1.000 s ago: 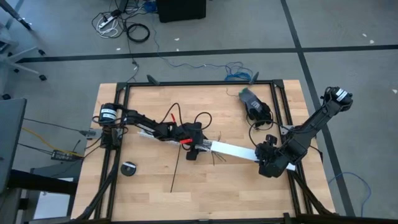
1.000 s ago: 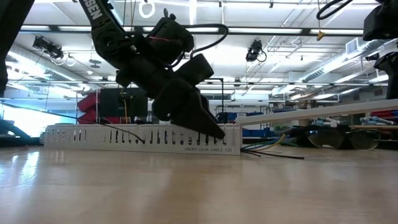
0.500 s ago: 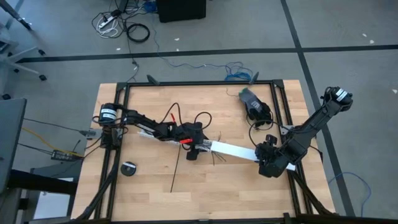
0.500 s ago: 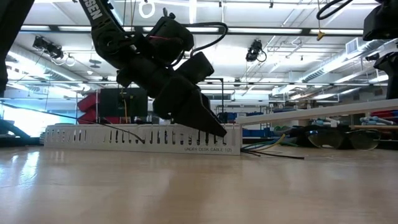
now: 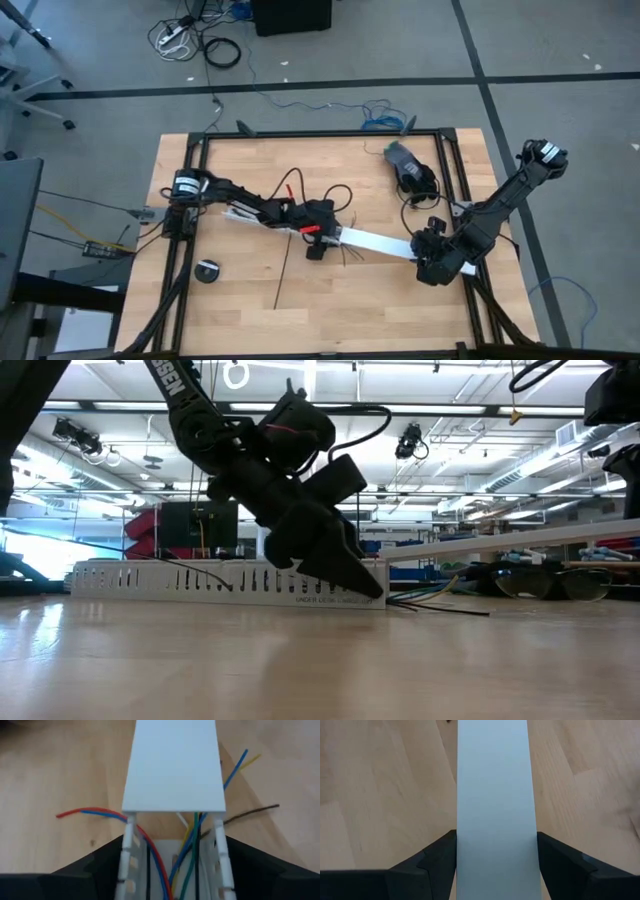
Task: Ziptie cables
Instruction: Close the lid on the cable duct
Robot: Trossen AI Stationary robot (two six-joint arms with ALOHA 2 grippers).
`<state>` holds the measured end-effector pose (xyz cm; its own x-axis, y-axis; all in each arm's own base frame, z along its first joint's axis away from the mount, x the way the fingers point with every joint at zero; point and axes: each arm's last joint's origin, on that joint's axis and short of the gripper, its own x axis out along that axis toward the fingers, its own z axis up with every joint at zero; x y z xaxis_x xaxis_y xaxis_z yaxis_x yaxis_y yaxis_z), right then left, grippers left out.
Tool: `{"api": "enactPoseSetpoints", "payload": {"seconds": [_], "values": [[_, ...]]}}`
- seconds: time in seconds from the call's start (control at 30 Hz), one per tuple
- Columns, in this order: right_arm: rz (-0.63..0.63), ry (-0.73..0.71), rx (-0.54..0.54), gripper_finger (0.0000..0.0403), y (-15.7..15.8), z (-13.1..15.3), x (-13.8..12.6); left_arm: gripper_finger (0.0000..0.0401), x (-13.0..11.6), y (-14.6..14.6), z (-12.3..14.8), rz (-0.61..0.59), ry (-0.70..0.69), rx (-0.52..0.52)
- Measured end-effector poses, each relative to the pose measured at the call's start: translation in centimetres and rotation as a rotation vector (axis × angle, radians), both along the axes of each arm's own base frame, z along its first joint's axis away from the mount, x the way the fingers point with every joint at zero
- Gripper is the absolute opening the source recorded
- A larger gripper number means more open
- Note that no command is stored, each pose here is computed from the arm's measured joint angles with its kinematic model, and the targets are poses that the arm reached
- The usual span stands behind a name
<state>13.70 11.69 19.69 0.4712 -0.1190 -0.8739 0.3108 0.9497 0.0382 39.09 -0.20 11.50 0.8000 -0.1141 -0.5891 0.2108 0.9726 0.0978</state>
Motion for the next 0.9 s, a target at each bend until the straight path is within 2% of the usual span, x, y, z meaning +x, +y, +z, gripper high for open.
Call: {"api": "enactPoseSetpoints", "payload": {"seconds": [0.27,0.6,0.9], "values": [[-0.002,0.005,0.0,0.0237,-0.06,-0.02,0.03,0.0279,0.0,-0.08,0.0,-0.022,0.01,-0.019],[-0.013,0.011,0.01,0.0238,-0.07,-0.04,0.0,0.0243,0.04,-0.21,0.08,-0.047,0.002,-0.045],[-0.007,0.025,0.04,0.0238,0.06,-0.05,0.01,0.0239,0.03,-0.22,0.07,-0.048,0.004,-0.046]]}}
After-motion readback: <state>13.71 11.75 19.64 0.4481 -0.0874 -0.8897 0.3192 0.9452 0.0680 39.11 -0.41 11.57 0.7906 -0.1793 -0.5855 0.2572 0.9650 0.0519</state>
